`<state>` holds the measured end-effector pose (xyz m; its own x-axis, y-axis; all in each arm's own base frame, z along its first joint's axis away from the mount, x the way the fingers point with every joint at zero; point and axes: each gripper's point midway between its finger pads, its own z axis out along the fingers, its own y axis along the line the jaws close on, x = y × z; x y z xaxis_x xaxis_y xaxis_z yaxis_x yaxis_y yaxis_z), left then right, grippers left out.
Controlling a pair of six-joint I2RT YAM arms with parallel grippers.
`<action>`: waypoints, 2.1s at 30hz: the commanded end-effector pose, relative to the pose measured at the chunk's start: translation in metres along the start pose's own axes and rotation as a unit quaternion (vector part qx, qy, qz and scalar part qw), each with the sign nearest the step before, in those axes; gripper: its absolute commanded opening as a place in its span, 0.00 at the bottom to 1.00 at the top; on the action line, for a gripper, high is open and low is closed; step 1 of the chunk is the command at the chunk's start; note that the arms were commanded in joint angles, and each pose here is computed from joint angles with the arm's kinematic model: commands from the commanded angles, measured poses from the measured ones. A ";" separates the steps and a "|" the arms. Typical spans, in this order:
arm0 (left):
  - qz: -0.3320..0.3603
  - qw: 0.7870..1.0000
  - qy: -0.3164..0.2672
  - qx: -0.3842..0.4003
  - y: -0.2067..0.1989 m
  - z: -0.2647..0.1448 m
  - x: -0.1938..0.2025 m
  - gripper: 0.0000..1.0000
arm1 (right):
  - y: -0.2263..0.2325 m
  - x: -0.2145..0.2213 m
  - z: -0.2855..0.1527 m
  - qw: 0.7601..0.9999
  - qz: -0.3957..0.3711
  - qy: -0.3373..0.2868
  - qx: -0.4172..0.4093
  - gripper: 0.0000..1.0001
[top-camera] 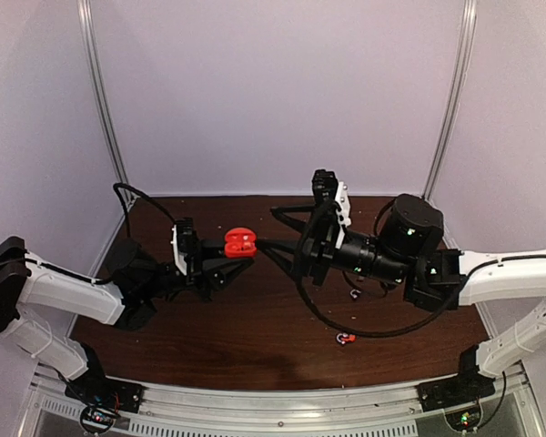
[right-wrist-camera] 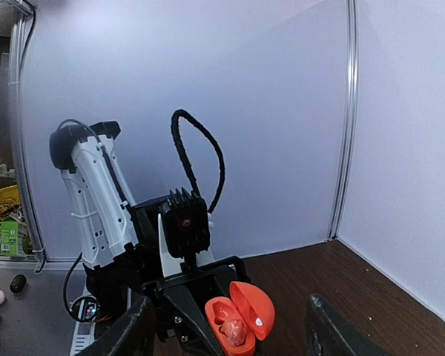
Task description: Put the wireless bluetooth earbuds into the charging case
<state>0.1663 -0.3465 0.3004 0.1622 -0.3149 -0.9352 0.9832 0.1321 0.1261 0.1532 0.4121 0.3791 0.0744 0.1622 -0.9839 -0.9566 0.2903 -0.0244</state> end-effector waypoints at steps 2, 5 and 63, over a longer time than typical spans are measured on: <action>0.012 1.000 -0.005 -0.009 0.003 -0.006 -0.006 0.00 | -0.018 0.015 -0.020 0.995 0.021 0.084 0.058 0.71; 0.006 1.000 0.000 -0.023 0.007 -0.010 -0.003 0.00 | -0.036 0.039 -0.039 0.981 0.056 0.151 0.112 0.71; -0.014 0.998 0.024 -0.058 0.024 -0.016 0.014 0.00 | -0.067 0.341 -0.189 0.746 0.251 0.559 0.260 0.15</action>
<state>0.1879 -0.3387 0.2791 0.1065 -0.2531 -0.9616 0.9758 0.2123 0.0522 0.1908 0.2656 0.0195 -0.8163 -0.4002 -0.4165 -0.5044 0.8453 0.1763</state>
